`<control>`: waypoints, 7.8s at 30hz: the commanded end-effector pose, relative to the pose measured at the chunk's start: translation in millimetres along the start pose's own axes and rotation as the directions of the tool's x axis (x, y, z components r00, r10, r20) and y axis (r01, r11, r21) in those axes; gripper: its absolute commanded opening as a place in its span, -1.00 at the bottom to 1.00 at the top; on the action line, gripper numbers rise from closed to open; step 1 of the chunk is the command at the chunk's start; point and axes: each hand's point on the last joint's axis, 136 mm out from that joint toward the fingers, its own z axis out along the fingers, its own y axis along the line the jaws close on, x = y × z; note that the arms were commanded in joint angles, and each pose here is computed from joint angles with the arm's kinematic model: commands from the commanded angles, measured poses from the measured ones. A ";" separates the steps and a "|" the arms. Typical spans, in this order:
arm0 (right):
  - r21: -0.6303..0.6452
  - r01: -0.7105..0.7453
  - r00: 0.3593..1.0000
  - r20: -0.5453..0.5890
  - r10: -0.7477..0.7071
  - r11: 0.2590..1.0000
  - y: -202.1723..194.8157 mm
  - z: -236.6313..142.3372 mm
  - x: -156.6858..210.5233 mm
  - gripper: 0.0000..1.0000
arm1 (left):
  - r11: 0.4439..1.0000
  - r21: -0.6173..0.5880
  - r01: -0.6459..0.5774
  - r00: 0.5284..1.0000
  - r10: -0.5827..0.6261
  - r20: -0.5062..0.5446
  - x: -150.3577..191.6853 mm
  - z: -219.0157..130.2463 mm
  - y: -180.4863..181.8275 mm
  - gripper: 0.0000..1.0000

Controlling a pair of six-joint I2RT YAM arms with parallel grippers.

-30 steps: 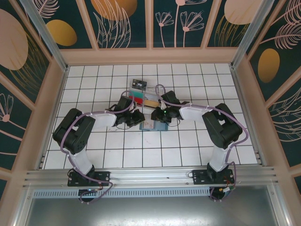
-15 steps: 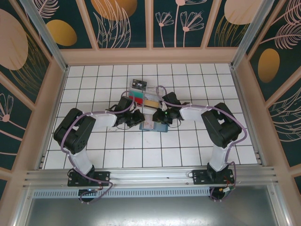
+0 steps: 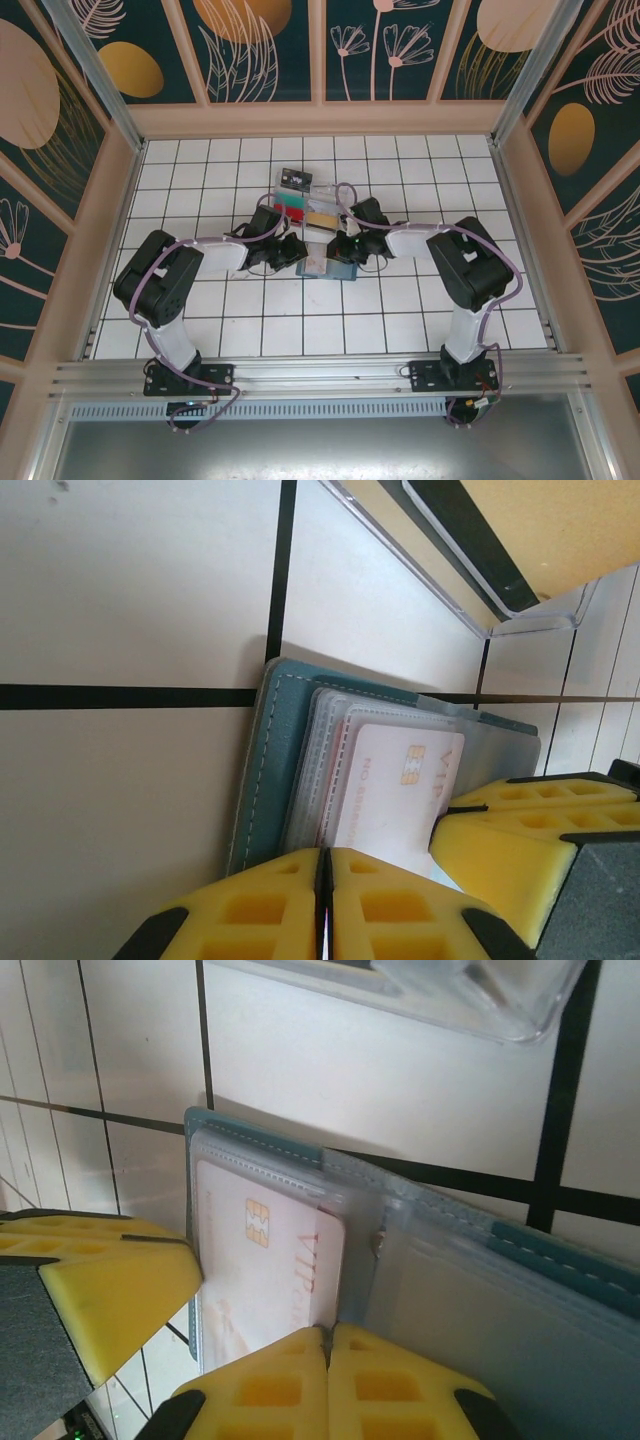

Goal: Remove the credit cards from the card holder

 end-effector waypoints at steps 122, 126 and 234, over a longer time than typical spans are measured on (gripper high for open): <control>0.009 -0.219 0.975 0.035 0.219 0.976 9.7 -29.3 -10.1 -0.76 | 0.992 -0.056 -0.115 0.993 0.114 -0.021 14.7 12.7 -38.2 -0.67; 0.063 -0.249 0.967 0.074 0.244 0.967 3.3 -34.3 -12.7 -0.96 | 0.989 -0.088 -0.116 0.992 0.120 0.048 2.5 -6.2 -41.9 -0.66; 0.080 0.973 0.231 -0.311 -0.922 0.217 49.1 -47.0 -124.5 -1.00 | 0.992 -0.109 0.069 0.947 -0.031 0.320 -54.8 -104.9 23.5 0.97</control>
